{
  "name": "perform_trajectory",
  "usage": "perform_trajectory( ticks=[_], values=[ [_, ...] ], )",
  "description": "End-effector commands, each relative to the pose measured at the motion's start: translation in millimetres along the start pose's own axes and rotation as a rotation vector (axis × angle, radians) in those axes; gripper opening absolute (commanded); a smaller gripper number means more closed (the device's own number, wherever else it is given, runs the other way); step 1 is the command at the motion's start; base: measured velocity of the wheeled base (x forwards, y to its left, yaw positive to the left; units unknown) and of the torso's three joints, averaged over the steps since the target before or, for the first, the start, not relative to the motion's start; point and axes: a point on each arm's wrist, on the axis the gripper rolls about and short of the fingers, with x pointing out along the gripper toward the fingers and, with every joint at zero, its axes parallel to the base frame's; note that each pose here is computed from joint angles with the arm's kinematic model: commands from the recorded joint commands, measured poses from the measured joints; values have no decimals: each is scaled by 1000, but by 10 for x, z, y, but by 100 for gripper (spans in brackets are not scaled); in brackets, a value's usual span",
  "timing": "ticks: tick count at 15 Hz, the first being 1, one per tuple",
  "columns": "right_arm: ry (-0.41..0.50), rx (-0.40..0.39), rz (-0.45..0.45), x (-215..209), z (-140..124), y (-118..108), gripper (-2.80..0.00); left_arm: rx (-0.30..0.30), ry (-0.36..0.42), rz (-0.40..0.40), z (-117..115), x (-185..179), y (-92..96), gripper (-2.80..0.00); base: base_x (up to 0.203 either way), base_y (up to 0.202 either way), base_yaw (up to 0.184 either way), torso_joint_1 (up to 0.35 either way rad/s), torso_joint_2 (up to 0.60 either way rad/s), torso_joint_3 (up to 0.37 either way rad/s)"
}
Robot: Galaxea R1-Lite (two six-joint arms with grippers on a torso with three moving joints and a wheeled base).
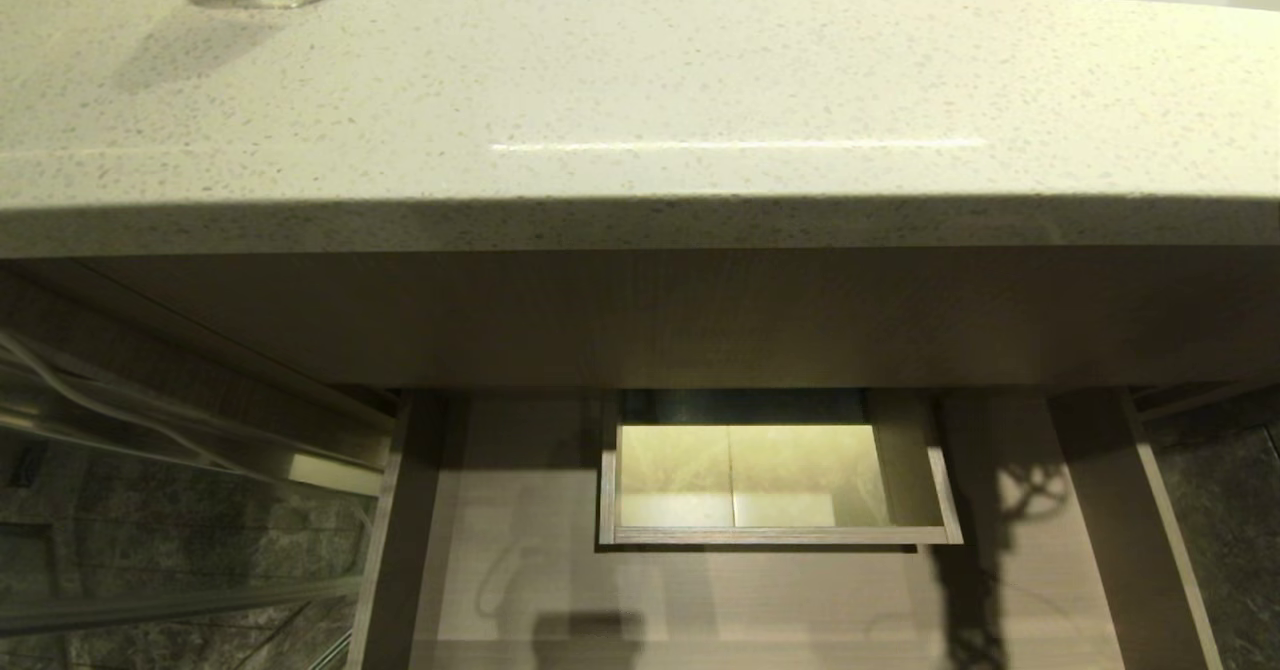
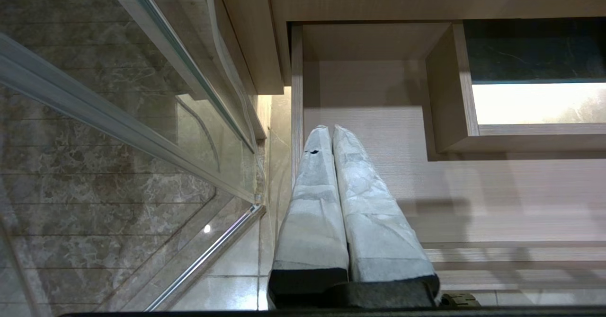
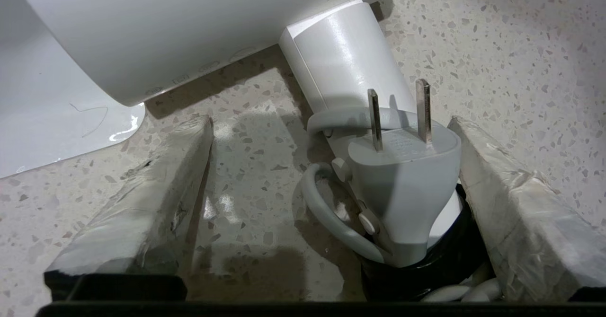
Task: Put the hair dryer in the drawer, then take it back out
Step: Pick up the hairdryer
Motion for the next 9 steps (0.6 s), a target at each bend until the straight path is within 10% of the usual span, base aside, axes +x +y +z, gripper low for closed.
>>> perform_trajectory(
  ticks=[1, 9],
  values=[
    [-11, -2, 15, 8, 22, 19, 0, 0, 1, -1, -3, 1, 0, -280, 0, 0, 0, 0, 0, 0],
    [-94, -20, 68, 21, 191, 73, 0, 0, 0, 1, 0, 0, 0, -280, 0, 0, 0, 0, 0, 0]
  ],
)
